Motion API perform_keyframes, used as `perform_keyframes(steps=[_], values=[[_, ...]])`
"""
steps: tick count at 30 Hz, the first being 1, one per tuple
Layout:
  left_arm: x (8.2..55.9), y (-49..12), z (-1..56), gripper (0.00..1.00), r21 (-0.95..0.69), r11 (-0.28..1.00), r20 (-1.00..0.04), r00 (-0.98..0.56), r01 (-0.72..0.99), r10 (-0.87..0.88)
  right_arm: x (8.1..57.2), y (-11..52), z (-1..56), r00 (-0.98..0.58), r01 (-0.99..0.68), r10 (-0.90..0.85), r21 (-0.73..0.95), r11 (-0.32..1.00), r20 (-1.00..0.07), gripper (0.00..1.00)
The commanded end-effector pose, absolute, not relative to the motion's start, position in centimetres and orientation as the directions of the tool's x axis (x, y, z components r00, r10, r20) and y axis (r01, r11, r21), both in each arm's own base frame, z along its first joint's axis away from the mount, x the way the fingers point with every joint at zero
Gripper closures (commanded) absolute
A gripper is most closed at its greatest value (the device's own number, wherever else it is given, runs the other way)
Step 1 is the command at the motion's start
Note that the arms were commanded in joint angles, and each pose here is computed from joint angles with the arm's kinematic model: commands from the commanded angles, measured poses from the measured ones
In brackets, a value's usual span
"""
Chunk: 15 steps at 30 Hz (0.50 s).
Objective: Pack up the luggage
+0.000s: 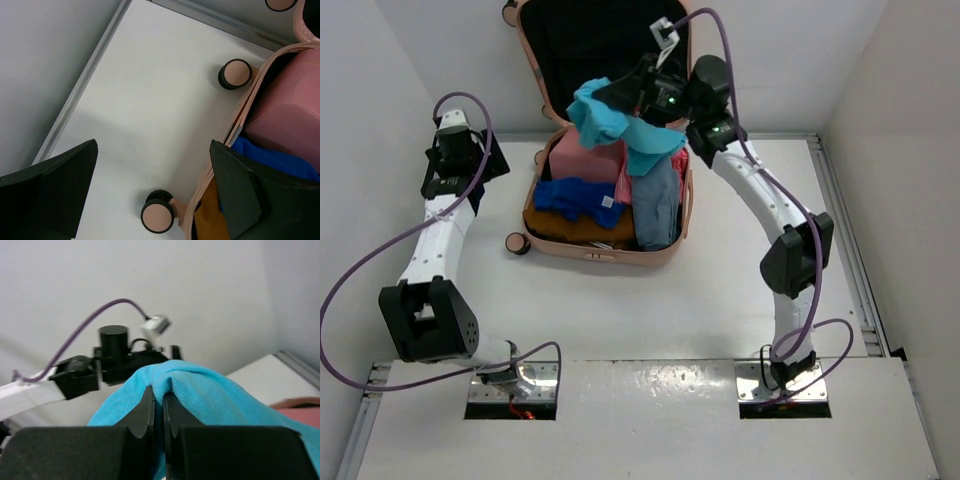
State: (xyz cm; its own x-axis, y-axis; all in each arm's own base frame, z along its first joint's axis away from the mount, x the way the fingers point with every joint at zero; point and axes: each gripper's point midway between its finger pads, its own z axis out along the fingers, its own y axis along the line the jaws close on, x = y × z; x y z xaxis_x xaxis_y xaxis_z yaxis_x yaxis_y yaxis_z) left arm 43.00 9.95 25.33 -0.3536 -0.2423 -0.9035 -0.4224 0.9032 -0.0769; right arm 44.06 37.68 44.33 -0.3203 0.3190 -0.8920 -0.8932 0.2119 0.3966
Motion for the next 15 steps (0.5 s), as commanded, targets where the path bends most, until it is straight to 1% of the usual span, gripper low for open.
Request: perform_keyframes(steps=[1,2,4,11,15], values=[[42.1,10.5,27.9,0.00,-0.110,0.897,-0.929,-0.276,-0.429,-0.246,40.6,39.8,49.1,-0.268,-0.943,0.372,0.321,0.086,-0.889,1.00],[42.1,10.6,27.9,0.00,-0.102,0.899,-0.930,-0.280,-0.426,-0.238,39.9,39.8,50.9,-0.240,-0.954,0.392,0.291,0.076,-0.888,1.00],[41.6,11.0,28.2,0.00,-0.104,0.894,-0.933,-0.269,-0.435,-0.239,39.2,39.8,51.9,-0.261,-0.949,0.414,0.309,0.054,-0.872,1.00],[40.8,12.2,27.9,0.00,-0.095,0.882,-0.934,-0.266,-0.461,-0.240,36.1,40.5,53.9,-0.317,-0.941,0.450,0.335,-0.042,-0.835,1.00],[40.8,12.2,27.9,0.00,-0.095,0.882,-0.934,-0.266,-0.461,-0.240,35.6,40.6,55.3,-0.338,-0.934,0.486,0.351,-0.068,-0.806,1.00]])
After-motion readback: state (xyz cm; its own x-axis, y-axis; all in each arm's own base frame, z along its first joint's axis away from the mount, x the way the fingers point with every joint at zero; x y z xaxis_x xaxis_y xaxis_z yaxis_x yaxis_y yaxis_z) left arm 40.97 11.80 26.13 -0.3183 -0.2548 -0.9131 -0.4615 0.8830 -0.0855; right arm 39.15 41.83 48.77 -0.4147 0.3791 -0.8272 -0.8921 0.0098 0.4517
